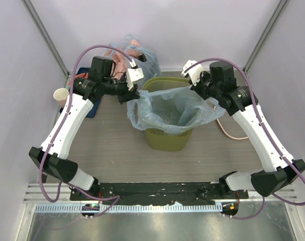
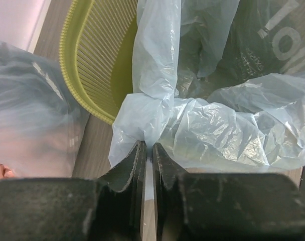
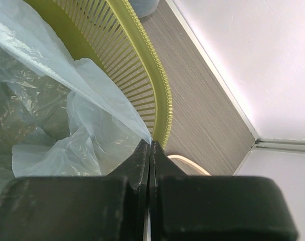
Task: Put the trash bags into the trash bin
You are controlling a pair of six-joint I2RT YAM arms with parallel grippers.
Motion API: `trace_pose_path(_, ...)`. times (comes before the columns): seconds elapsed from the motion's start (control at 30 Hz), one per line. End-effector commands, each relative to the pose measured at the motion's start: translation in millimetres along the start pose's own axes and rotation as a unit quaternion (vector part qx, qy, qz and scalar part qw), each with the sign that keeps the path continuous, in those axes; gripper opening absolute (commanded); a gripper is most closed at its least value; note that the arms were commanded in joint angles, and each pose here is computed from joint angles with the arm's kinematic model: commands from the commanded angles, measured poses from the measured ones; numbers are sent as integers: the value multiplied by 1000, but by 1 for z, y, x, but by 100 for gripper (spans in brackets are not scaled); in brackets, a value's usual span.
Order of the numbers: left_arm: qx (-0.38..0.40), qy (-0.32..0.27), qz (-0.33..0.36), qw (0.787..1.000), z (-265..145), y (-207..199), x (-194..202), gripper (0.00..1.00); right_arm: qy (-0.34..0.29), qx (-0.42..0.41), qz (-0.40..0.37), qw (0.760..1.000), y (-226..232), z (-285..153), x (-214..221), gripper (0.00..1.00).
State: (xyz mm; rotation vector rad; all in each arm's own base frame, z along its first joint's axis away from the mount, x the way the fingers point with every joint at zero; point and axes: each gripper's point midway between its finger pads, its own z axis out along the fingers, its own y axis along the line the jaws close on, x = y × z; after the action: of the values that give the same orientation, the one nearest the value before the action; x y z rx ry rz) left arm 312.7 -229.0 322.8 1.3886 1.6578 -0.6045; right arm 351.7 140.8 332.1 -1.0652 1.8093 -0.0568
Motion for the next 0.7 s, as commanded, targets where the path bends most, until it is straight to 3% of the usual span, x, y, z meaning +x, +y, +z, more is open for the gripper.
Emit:
trace_pose_path(0.0, -38, -32, 15, 999, -4, 24, -22, 11, -28, 56, -15, 998, -25, -8, -15, 1)
trace_pose_path(0.13, -45, -37, 9, 998, 0, 32, -25, 0, -31, 68, -12, 997, -33, -4, -15, 1)
trace_pose_path(0.2, -59, -42, 8, 997, 1, 40, -27, 0, -30, 72, -10, 997, -37, -3, -15, 1)
trace_pose_path(0.33, -57, -48, 11, 997, 1, 41, -31, 14, -29, 76, -5, 997, -43, -2, -14, 5)
trace_pose_path(0.47, -60, -46, 10, 997, 3, 46, -30, 24, -24, 82, -2, 996, -49, -3, -10, 17)
trace_pose_path(0.67, -66, -49, 7, 997, 7, 56, -30, 17, -16, 83, -1, 996, -53, -1, -4, 27)
